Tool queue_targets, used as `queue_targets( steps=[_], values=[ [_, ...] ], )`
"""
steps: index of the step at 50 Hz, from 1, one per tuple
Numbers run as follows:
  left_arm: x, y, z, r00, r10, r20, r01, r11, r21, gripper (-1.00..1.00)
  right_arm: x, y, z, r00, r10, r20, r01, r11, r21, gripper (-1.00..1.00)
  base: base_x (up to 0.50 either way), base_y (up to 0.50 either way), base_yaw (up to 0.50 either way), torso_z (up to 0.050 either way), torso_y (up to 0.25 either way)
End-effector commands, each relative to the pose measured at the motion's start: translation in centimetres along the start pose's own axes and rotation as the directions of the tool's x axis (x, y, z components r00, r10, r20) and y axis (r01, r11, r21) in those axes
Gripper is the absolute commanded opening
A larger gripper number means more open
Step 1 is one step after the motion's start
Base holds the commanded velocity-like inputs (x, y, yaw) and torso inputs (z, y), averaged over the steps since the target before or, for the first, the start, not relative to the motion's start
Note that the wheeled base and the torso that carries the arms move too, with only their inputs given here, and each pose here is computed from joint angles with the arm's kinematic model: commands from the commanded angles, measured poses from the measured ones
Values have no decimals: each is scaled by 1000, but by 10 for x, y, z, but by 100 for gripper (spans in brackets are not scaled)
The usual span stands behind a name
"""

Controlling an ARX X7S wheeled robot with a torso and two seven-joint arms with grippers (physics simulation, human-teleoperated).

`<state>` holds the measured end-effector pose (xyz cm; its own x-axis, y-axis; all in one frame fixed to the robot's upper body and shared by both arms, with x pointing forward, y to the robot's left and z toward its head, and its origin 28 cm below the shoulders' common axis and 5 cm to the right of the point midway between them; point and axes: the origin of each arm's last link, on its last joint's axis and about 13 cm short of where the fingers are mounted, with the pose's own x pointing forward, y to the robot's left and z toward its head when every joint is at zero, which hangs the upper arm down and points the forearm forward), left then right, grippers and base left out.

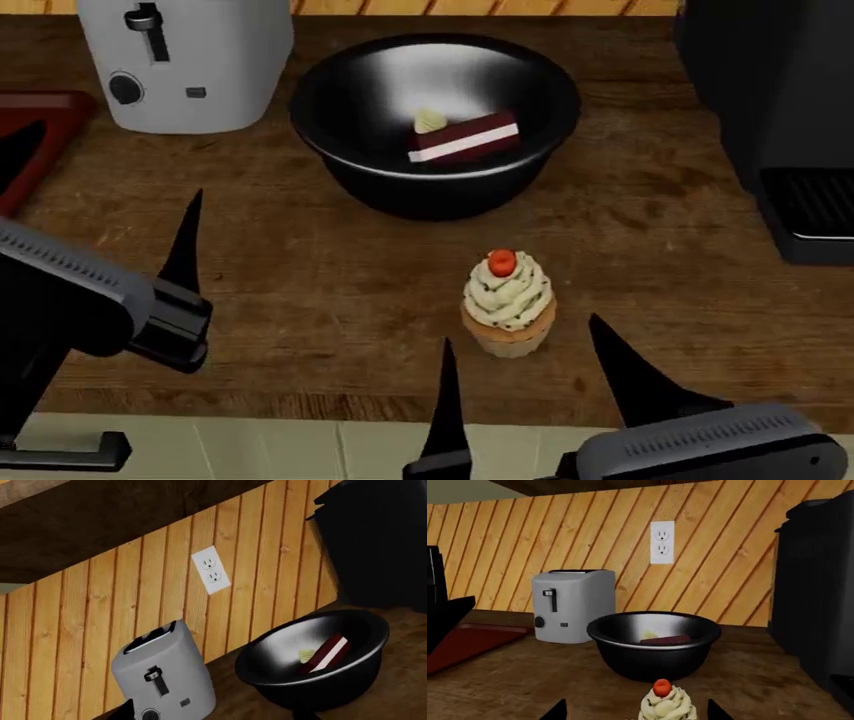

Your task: Pick up the bowl with cake and place it on the tray. Pick up the cupcake and place it on the tray.

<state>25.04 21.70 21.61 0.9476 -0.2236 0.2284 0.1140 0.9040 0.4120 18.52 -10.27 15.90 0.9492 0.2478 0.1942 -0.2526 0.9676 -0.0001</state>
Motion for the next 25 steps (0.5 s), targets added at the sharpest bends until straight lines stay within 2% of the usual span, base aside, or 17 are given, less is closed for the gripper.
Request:
queue_targets(
  steps=[1,5,8,9,11,14,21,25],
  values=[
    [-3,2,1,1000,3,-3,-3,1000,-4,100,-5,2,1,999,25,26,-26,1000,18,100,0,500,0,0,0],
    [-4,-1,-2,1000,-6,-6,6,1000,-2,100,-7,1,1,999,19,33,-20,999,34,100,0,500,0,0,0],
    [-3,-3,-2,1000,-14,-7,14,1000,-4,100,-8,-1,0,998,28,48,-31,997,71,100,0,13,0,0,0],
    [-3,-3,-2,1000,-17,-7,17,1000,-2,100,-7,-2,-2,999,-14,43,10,995,95,100,0,0,0,0,0],
    [-3,-4,-3,1000,-23,-9,23,1000,5,100,-7,-5,-5,999,-27,23,24,995,98,100,0,0,0,0,0],
    [-4,-9,-5,998,-53,-17,53,998,27,100,-7,-6,-9,999,-45,9,44,995,87,100,0,0,-500,0,0],
    [-1,-10,-2,998,-57,-19,58,997,41,100,-14,-5,-10,999,-52,-4,52,997,65,100,0,0,-500,0,0],
    [-1,-10,-1,998,-60,-23,61,997,47,100,-12,-5,-14,999,-46,-7,46,996,81,100,0,0,-500,0,0]
  ],
)
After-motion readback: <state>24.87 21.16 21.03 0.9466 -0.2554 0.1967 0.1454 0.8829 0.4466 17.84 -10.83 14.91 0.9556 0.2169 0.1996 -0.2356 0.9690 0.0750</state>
